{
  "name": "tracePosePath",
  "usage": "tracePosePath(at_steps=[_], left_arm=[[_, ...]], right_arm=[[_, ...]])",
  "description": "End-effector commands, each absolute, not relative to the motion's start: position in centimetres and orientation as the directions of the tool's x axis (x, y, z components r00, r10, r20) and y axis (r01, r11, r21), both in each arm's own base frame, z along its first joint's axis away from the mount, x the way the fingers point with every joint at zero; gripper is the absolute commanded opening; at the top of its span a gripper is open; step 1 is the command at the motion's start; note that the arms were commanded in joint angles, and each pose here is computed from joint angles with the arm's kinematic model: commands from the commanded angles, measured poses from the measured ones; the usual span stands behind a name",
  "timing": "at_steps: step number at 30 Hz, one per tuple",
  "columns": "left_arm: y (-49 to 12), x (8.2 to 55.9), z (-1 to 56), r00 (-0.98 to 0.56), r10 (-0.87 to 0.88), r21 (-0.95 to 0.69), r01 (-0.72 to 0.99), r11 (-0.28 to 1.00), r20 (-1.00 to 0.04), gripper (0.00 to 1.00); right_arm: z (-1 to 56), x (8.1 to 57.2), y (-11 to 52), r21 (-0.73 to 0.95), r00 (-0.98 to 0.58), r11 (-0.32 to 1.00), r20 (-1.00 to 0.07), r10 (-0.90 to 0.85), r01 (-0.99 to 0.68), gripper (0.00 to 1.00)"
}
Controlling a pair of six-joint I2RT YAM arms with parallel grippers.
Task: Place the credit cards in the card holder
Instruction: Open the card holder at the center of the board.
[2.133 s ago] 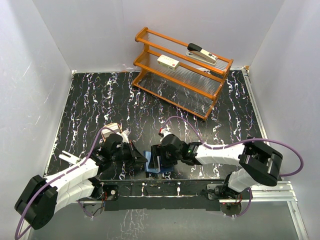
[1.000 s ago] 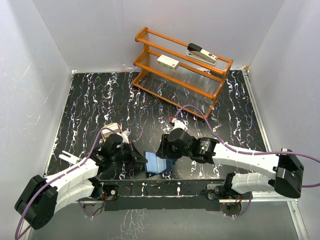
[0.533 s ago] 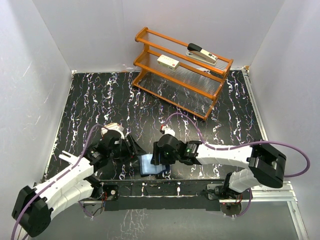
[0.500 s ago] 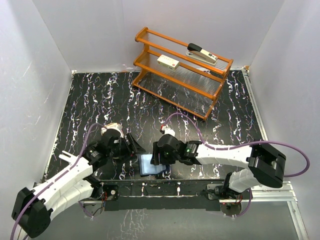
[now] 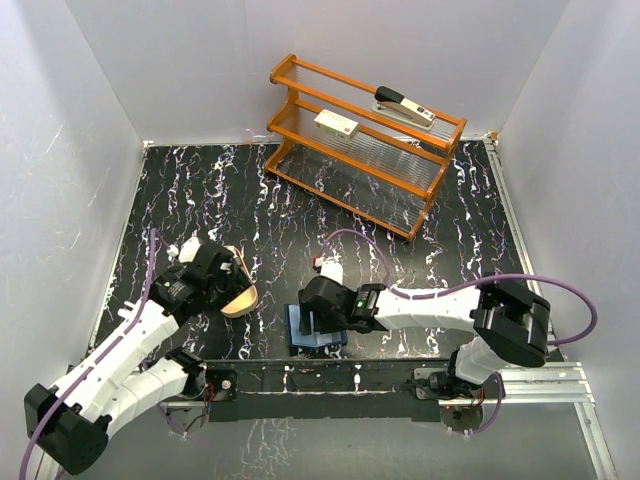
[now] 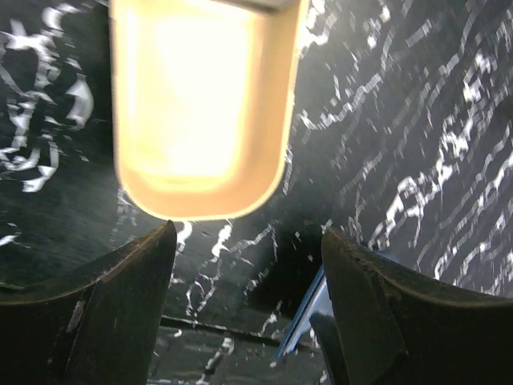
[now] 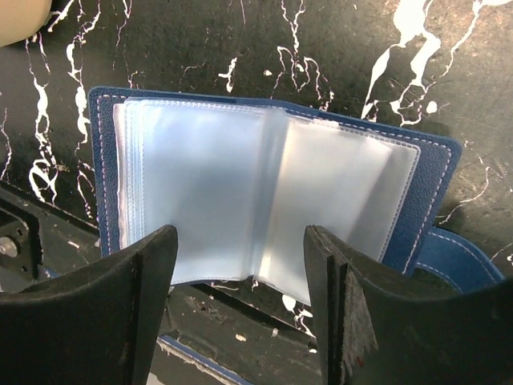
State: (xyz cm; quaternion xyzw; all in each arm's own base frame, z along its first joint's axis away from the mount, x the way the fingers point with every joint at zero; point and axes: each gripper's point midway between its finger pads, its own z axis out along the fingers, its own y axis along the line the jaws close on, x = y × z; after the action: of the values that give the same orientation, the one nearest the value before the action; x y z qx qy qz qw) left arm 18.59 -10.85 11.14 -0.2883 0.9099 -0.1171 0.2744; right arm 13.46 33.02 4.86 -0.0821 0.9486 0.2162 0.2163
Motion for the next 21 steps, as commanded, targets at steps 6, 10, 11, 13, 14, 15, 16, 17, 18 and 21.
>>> tracePosePath(at_steps=[6, 10, 11, 13, 14, 15, 16, 17, 18, 21], left_arm=[[-4.9, 19.3, 10.2, -0.581, -0.671, -0.268, -0.629, 0.729, -0.461, 0.64], [-4.6, 20.6, 9.3, -0.595, -0.664, -0.260, -0.624, 0.736, -0.452, 0.60], [-4.5, 20.9, 9.1, -0.595, -0.666, -0.260, -0.626, 0.735, -0.449, 0.59], [-4.3, 21.4, 8.5, -0.595, -0.676, -0.257, -0.637, 0.727, -0.436, 0.56], [-4.2, 21.6, 8.2, -0.599, -0.676, -0.253, -0.639, 0.726, -0.429, 0.55], [-4.0, 21.6, 7.7, -0.604, -0.676, -0.241, -0.644, 0.726, -0.421, 0.54], [-3.8, 21.7, 7.3, -0.609, -0.674, -0.229, -0.647, 0.727, -0.418, 0.54], [-3.6, 21.7, 6.9, -0.615, -0.673, -0.220, -0.649, 0.728, -0.412, 0.53], [-3.4, 21.7, 6.5, -0.619, -0.672, -0.211, -0.652, 0.728, -0.407, 0.52], [-3.0, 21.7, 5.5, -0.629, -0.666, -0.195, -0.652, 0.733, -0.400, 0.48]], right_arm=[[5.0, 14.0, 34.0, 0.293, -0.866, 0.927, -0.495, -0.064, -0.236, 0.64], [4.6, 13.8, 34.0, 0.280, -0.865, 0.930, -0.497, -0.073, -0.240, 0.64], [4.7, 13.8, 34.0, 0.282, -0.864, 0.929, -0.498, -0.073, -0.241, 0.64], [4.6, 13.7, 34.1, 0.283, -0.864, 0.928, -0.498, -0.075, -0.244, 0.64], [4.6, 13.7, 34.1, 0.286, -0.864, 0.927, -0.498, -0.074, -0.244, 0.64], [4.6, 13.7, 34.1, 0.287, -0.864, 0.926, -0.499, -0.073, -0.245, 0.64], [4.6, 13.6, 34.1, 0.289, -0.863, 0.925, -0.499, -0.075, -0.247, 0.64], [4.7, 13.6, 34.2, 0.293, -0.862, 0.923, -0.501, -0.074, -0.249, 0.65], [4.7, 13.6, 34.2, 0.293, -0.863, 0.923, -0.500, -0.076, -0.251, 0.65], [4.7, 13.6, 34.3, 0.296, -0.859, 0.919, -0.506, -0.082, -0.262, 0.65]])
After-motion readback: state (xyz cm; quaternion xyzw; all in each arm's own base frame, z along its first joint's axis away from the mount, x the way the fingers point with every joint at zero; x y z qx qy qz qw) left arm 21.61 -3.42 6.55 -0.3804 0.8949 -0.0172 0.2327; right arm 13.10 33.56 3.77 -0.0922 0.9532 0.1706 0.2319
